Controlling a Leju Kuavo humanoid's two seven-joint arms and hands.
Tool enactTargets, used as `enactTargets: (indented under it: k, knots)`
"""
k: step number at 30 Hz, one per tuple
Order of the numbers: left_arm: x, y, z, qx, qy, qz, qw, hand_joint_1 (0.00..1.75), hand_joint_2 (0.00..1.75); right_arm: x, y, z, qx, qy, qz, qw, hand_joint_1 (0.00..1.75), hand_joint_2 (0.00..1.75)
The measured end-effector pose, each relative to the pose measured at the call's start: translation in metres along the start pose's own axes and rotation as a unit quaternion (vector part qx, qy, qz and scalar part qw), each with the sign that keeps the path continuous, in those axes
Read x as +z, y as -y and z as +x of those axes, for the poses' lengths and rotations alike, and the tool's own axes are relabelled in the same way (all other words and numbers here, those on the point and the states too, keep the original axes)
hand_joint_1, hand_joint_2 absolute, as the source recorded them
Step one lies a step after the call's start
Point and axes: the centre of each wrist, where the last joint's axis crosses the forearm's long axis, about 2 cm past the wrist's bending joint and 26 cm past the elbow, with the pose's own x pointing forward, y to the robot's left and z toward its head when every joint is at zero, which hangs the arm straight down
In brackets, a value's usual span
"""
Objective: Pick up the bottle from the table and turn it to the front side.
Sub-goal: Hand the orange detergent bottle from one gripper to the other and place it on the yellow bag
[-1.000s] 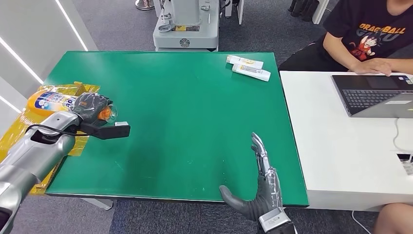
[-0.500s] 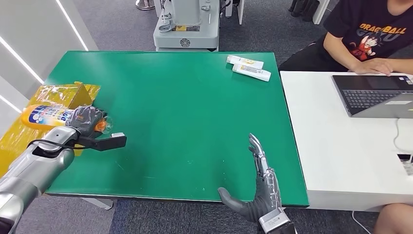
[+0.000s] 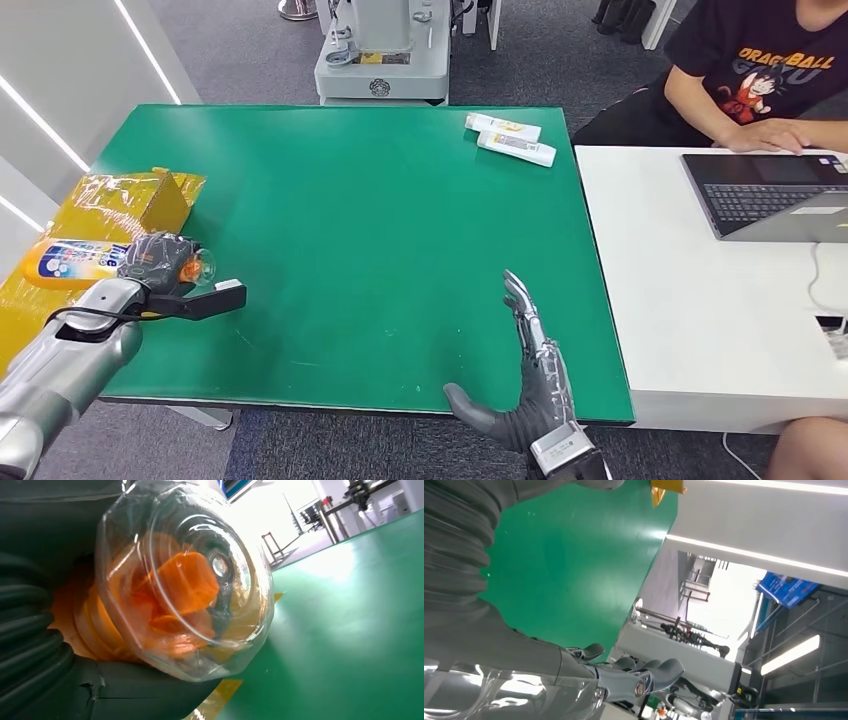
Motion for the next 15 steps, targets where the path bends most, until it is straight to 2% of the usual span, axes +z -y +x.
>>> enactTargets:
  k: [7, 15]
  knots:
    - [0.003, 0.009, 0.004, 0.006, -0.003, -0.008, 1.0, 1.75, 1.75, 0.0, 0.0, 0.0, 0.002, -0.001, -0.001, 1.0, 0.0, 1.75]
    - [0.003, 0.017, 0.018, 0.006, 0.004, -0.018, 1.0, 1.75, 1.75, 0.005, 0.0, 0.0, 0.012, -0.005, -0.005, 1.0, 0.0, 1.75]
